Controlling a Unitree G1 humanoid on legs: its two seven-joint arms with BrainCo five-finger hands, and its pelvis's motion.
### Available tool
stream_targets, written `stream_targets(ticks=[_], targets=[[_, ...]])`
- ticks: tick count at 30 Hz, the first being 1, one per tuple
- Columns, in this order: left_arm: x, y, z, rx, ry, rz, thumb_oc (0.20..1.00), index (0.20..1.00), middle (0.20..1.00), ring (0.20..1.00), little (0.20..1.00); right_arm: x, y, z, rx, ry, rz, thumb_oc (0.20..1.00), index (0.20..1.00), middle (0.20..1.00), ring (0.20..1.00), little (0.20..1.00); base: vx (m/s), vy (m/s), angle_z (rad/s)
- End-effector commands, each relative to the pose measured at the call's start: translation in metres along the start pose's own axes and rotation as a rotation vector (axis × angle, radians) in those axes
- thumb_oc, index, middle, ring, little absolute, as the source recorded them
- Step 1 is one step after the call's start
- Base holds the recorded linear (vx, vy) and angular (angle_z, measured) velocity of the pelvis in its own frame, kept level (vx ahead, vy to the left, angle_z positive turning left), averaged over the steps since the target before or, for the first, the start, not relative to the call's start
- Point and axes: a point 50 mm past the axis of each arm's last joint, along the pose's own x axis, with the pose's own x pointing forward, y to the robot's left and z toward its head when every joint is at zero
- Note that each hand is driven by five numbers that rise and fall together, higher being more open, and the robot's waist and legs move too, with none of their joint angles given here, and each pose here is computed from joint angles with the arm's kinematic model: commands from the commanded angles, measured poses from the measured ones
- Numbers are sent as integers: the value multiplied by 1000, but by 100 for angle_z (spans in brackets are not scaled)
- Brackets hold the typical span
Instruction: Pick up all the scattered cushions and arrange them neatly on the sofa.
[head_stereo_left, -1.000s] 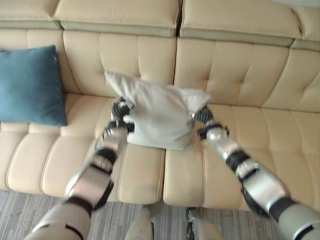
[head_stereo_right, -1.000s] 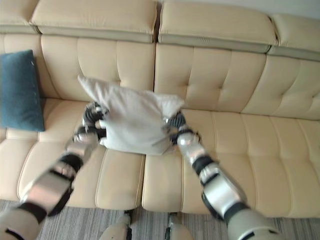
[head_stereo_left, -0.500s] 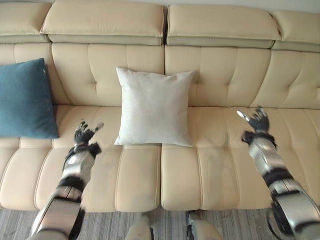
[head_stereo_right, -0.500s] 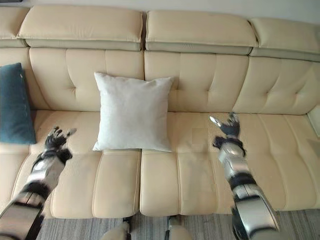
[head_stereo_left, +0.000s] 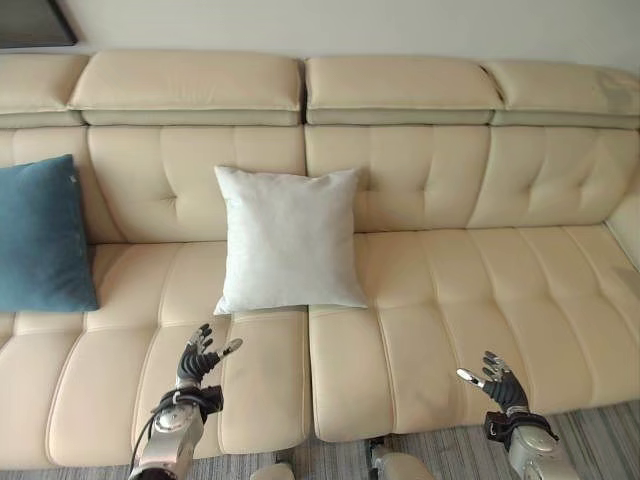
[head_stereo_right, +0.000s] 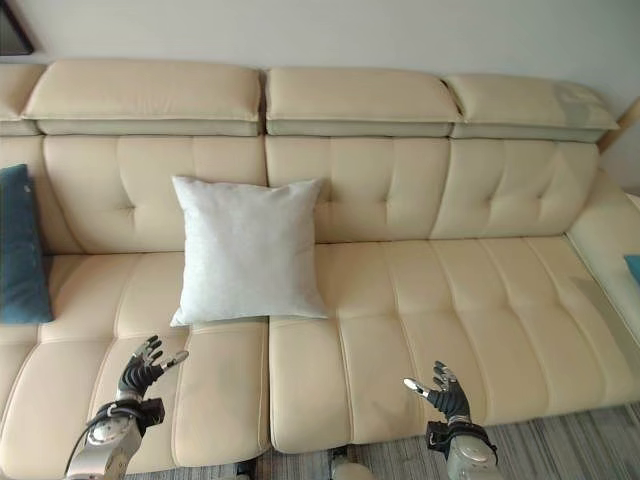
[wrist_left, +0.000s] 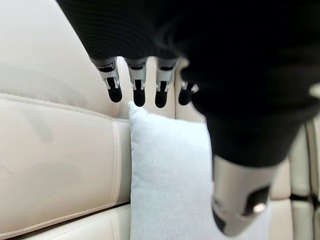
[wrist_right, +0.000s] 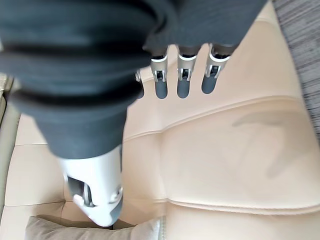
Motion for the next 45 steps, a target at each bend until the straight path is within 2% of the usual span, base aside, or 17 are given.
stream_targets(ticks=[1, 6, 12, 21, 28, 34, 45], targets=[[12, 0, 22, 16, -84, -16, 1000, 1000, 1000, 1000, 1000, 14, -2, 36, -18, -135, 10, 1000, 1000, 1000, 1000, 1000, -237, -87, -6], [10, -2, 17, 12, -68, -27, 1000, 1000, 1000, 1000, 1000, 13, 0, 38, -21, -147, 20, 1000, 1000, 1000, 1000, 1000, -139, -116, -10], [9, -3, 12, -7, -47, -20, 1000, 1000, 1000, 1000, 1000, 14, 19, 47, -89, -183, 100, 1000, 1000, 1000, 1000, 1000, -306, -257, -22], [12, -17, 19, 5, -72, -61, 1000, 1000, 1000, 1000, 1000, 11, 18, 39, -90, -161, 90, 1000, 1000, 1000, 1000, 1000, -257, -142, 26], [10, -26, 21, -22, -89, -101, 1000, 1000, 1000, 1000, 1000, 12, 20, 44, -71, -177, 116, 1000, 1000, 1000, 1000, 1000, -76, 45, 17], [6, -43, 16, 37, -71, -187, 1000, 1000, 1000, 1000, 1000, 9, 22, 31, -69, -130, 125, 1000, 1000, 1000, 1000, 1000, -13, 169, 7], [3, -48, 11, 72, -49, -230, 1000, 1000, 1000, 1000, 1000, 4, 35, 19, -44, -84, 146, 1000, 1000, 1000, 1000, 1000, -77, 118, -39]])
